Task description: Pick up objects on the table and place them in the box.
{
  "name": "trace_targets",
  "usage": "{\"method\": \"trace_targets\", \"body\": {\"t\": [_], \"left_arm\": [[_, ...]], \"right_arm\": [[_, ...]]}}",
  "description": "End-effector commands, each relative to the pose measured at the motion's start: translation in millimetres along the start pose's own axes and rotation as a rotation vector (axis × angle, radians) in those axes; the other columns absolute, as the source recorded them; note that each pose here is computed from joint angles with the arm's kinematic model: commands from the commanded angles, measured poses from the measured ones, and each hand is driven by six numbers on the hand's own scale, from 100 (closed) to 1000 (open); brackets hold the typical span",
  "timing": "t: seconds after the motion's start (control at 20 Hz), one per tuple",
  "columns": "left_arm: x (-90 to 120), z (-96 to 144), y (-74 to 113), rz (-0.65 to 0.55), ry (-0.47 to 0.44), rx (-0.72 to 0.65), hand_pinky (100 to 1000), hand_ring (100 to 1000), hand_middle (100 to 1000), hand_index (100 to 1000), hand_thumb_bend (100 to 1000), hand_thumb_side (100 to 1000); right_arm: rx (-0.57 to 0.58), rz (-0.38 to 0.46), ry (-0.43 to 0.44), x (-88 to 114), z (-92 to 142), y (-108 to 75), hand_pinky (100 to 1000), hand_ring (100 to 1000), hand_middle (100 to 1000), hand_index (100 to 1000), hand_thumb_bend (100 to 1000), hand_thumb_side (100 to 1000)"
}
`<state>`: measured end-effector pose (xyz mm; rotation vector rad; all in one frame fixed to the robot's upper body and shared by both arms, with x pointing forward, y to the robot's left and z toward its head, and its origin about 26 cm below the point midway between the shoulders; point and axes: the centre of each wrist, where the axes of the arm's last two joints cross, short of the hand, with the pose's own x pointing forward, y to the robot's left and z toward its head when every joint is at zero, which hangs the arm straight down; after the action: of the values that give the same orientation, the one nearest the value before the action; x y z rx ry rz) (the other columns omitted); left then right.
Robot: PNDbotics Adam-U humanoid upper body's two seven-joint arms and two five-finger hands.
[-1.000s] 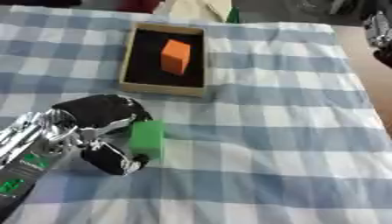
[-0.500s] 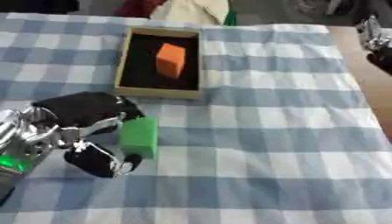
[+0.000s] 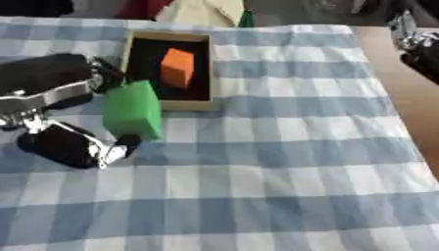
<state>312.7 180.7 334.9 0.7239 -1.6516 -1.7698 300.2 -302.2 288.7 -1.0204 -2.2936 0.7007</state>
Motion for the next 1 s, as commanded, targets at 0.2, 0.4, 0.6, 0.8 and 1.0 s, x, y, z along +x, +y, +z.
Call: {"method": "trace_targets", "body": {"t": [0.2,0.4,0.6,0.8,1.0], "left_arm": [[-17.6,-10.8,23.2,-0.021,0.049,0.074,766,686,611,798,100,388],[-32.7,-27.1,28.9,-0.034,0.105,0.12,767,688,613,799,100,377],[-53.0,-45.0,29.8,-0.064,0.178,0.159,769,690,612,796,100,346],[-76.0,-60.1,22.1,-0.12,0.258,0.163,771,693,612,793,100,323],[-93.0,-68.6,12.6,-0.147,0.299,0.149,771,693,612,792,100,313]], "right_arm": [[-0.009,0.015,-0.035,6.3,-6.5,-8.2,859,779,648,777,100,775],[-0.004,0.01,-0.046,8.3,-8.8,-8.3,858,779,647,778,100,777],[-0.005,0.002,-0.06,10.8,-11.8,-8.6,858,778,647,778,100,777],[-0.005,-0.005,-0.068,12.3,-13.7,-8.7,858,778,646,777,100,779],[-0.007,-0.011,-0.072,13.1,-14.5,-8.5,859,778,647,778,100,782]]}}
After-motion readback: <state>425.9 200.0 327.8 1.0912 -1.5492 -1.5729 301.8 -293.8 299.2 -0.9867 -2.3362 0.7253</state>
